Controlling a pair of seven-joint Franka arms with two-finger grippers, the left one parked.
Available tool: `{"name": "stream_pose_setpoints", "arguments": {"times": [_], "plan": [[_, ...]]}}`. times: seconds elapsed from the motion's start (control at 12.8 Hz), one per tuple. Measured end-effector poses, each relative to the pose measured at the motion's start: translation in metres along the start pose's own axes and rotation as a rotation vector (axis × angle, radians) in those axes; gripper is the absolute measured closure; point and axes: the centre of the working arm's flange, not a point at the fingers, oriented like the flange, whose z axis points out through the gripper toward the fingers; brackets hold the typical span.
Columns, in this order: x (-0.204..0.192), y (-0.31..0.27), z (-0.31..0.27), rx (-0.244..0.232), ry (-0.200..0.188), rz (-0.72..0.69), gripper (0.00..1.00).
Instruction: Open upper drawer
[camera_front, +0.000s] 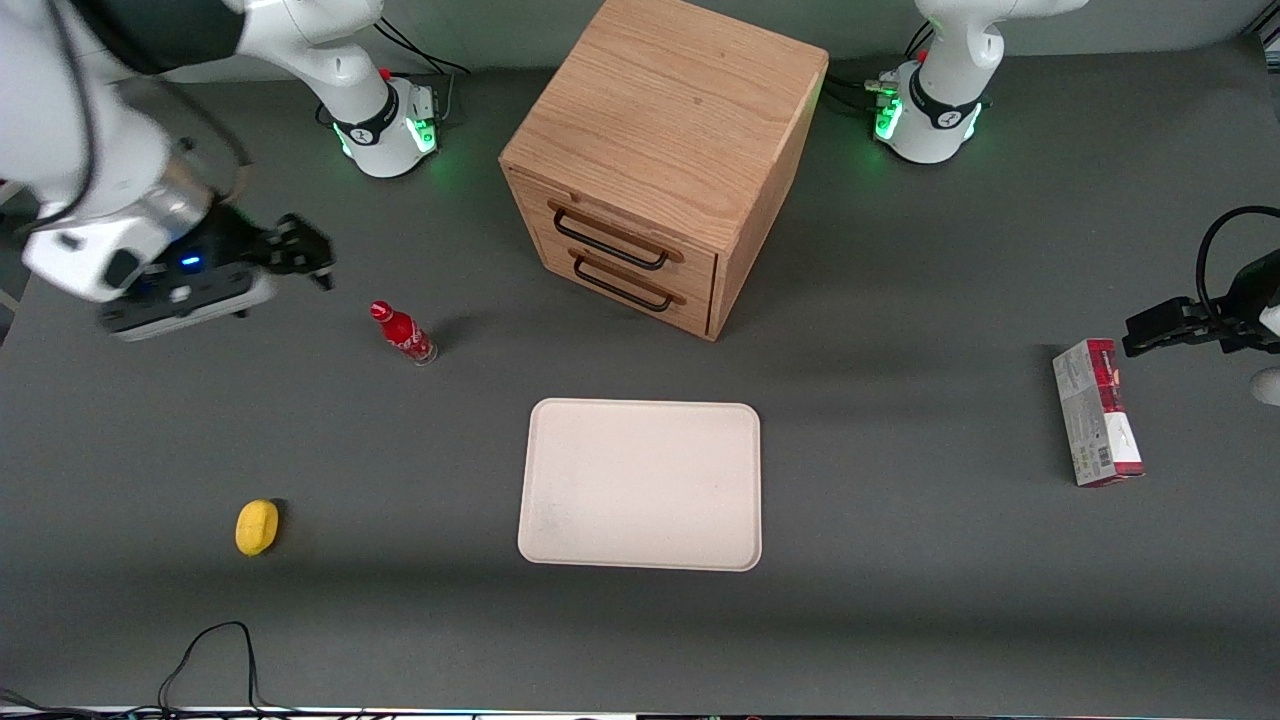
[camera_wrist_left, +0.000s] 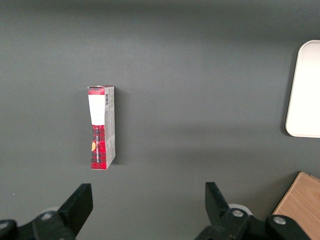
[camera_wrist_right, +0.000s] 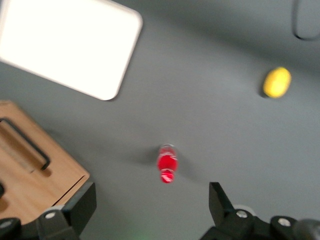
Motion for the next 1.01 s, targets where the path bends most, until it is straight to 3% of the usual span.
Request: {"name": "stream_pose_setpoints", "arguments": {"times": [0.39,0.54,1.01], "plan": [[0.005,-0.132,0.012,0.000,-0.013,-0.225,0.00],[0.005,-0.171,0.023,0.033,-0.033,-0.282,0.00],[0.007,-0.237,0.061,0.041,-0.065,-0.383,0.00]]}}
